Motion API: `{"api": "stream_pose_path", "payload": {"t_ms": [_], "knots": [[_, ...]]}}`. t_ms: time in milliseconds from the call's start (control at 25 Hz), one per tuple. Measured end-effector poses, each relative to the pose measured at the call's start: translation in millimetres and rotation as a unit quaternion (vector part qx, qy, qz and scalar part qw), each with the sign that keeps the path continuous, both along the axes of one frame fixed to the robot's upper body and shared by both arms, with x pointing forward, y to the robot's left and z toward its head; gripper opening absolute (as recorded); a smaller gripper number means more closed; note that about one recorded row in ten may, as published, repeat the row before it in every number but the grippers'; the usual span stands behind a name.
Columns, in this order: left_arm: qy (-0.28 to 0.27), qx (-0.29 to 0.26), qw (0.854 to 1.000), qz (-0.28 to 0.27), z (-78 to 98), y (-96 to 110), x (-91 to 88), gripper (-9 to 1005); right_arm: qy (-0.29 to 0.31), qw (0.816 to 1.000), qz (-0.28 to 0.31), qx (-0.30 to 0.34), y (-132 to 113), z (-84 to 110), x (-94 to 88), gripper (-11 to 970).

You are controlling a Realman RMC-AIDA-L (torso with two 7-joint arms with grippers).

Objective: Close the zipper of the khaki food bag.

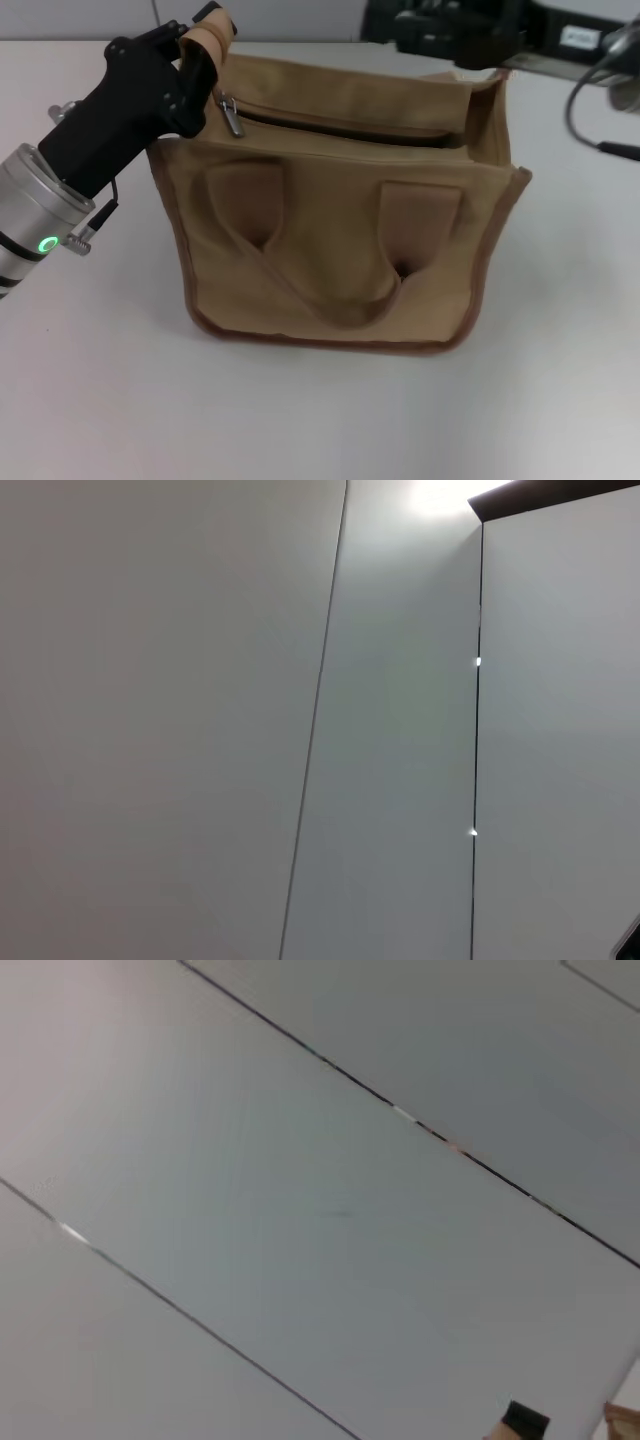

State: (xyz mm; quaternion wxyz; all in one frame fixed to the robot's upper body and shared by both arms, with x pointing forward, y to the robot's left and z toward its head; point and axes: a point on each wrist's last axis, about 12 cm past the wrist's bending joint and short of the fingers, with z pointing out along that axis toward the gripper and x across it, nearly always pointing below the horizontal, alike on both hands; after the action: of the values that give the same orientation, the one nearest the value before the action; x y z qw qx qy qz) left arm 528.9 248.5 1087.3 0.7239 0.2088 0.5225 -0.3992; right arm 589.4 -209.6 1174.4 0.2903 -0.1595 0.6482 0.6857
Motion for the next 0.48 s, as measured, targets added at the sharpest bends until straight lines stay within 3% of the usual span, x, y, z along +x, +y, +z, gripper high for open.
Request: {"api": "stream_pose_path", "payload": {"t_ms": [200,480], "knots": [[-0.004,-0.005,1.000,-0.008,3.1,-2,1.9,21,0.056,0.998,0.014,0.008,2,-0.1,1.7,759],[-0.006,-0.007,1.000,-0.016,5.1,-7,4.0,22,0.140,0.987,0.075,-0.016,37,2.9,7.8,760]]}}
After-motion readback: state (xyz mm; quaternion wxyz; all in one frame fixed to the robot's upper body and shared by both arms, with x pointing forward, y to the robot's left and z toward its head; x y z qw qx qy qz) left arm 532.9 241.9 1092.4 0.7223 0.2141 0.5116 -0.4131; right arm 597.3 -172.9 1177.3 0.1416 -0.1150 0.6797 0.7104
